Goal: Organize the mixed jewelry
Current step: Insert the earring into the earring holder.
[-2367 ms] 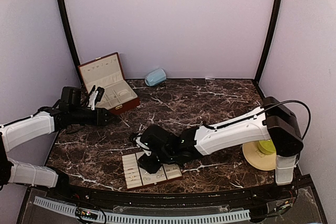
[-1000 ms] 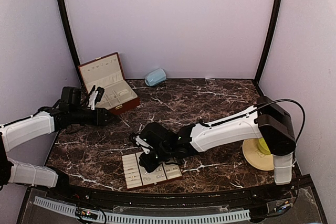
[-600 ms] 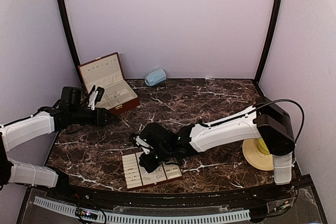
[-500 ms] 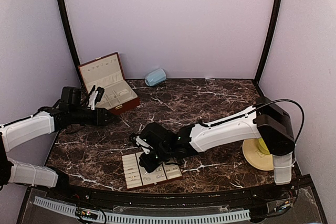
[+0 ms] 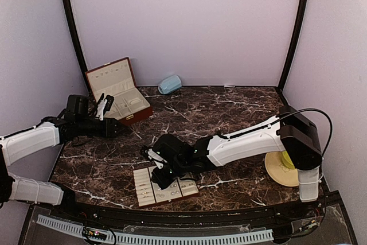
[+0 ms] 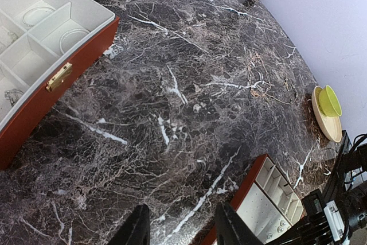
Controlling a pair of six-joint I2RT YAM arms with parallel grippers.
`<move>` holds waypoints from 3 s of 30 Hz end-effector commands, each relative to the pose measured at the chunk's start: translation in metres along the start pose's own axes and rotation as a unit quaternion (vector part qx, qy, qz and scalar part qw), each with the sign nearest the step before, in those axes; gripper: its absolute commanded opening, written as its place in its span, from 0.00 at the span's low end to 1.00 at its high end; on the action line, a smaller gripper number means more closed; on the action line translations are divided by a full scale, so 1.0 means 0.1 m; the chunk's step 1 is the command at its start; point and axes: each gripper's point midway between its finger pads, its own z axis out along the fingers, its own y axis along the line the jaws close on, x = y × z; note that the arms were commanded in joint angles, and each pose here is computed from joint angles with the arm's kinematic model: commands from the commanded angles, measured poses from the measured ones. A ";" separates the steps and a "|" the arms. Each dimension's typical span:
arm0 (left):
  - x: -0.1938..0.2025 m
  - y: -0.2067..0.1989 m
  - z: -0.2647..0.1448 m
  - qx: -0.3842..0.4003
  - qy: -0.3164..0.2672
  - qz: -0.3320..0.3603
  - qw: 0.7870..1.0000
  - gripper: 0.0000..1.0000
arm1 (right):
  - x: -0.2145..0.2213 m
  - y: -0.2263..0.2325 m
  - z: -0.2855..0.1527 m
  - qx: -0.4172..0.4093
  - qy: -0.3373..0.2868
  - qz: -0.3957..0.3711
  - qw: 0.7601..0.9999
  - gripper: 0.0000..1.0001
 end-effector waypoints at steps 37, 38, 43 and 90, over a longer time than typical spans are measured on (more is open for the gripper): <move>-0.13 -0.05 -0.03 0.006 -0.017 0.016 1.000 0.42 | 0.13 0.11 -0.07 -0.001 0.015 -0.012 1.000 0.00; -0.13 -0.05 -0.03 0.006 -0.017 0.016 1.000 0.42 | 0.12 0.11 -0.08 0.001 0.014 -0.012 1.000 0.00; -0.13 -0.05 -0.03 0.006 -0.018 0.017 1.000 0.42 | 0.05 0.10 -0.11 0.007 0.000 -0.011 1.000 0.00; -0.47 0.07 -0.54 -0.099 -0.125 0.041 0.986 0.62 | -0.08 -0.13 -0.07 0.134 0.014 -0.012 0.991 0.31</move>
